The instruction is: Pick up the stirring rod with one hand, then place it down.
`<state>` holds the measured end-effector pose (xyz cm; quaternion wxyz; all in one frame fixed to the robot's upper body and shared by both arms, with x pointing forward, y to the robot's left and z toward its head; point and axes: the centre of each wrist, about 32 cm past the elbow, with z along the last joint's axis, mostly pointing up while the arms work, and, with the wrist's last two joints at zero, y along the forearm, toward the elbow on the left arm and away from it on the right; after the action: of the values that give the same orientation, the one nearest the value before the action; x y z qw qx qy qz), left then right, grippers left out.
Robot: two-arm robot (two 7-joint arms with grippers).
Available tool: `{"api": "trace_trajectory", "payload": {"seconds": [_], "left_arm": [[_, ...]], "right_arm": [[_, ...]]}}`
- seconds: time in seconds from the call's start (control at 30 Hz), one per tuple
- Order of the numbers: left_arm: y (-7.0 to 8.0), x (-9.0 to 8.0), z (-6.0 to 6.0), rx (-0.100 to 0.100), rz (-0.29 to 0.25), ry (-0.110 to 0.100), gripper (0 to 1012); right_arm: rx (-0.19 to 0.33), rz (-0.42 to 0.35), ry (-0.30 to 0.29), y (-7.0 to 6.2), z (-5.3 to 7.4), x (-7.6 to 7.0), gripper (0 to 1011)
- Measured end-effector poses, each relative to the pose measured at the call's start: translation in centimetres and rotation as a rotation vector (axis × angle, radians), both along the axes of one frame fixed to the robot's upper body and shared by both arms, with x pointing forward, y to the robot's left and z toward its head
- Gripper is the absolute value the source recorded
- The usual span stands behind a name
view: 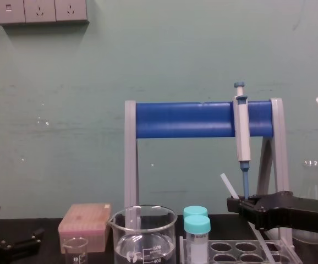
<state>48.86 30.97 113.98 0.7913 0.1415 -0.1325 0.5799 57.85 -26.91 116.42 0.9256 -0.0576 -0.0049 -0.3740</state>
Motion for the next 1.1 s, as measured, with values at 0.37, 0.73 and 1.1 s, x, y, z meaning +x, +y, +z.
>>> {"api": "trace_trajectory", "payload": {"seconds": [0.37,0.73,1.1], "left_arm": [[0.0,0.0,0.0,0.000,0.000,0.000,1000],[0.0,0.0,0.0,0.000,0.000,0.000,1000],[0.0,0.0,0.0,0.000,0.000,0.000,1000]], "right_arm": [[0.025,-0.006,-0.043,0.0,0.3,-0.2,71],[0.172,0.003,-0.271,1.0,3.6,-0.2,71],[0.215,0.011,-0.480,1.3,3.6,-0.6,71]]}}
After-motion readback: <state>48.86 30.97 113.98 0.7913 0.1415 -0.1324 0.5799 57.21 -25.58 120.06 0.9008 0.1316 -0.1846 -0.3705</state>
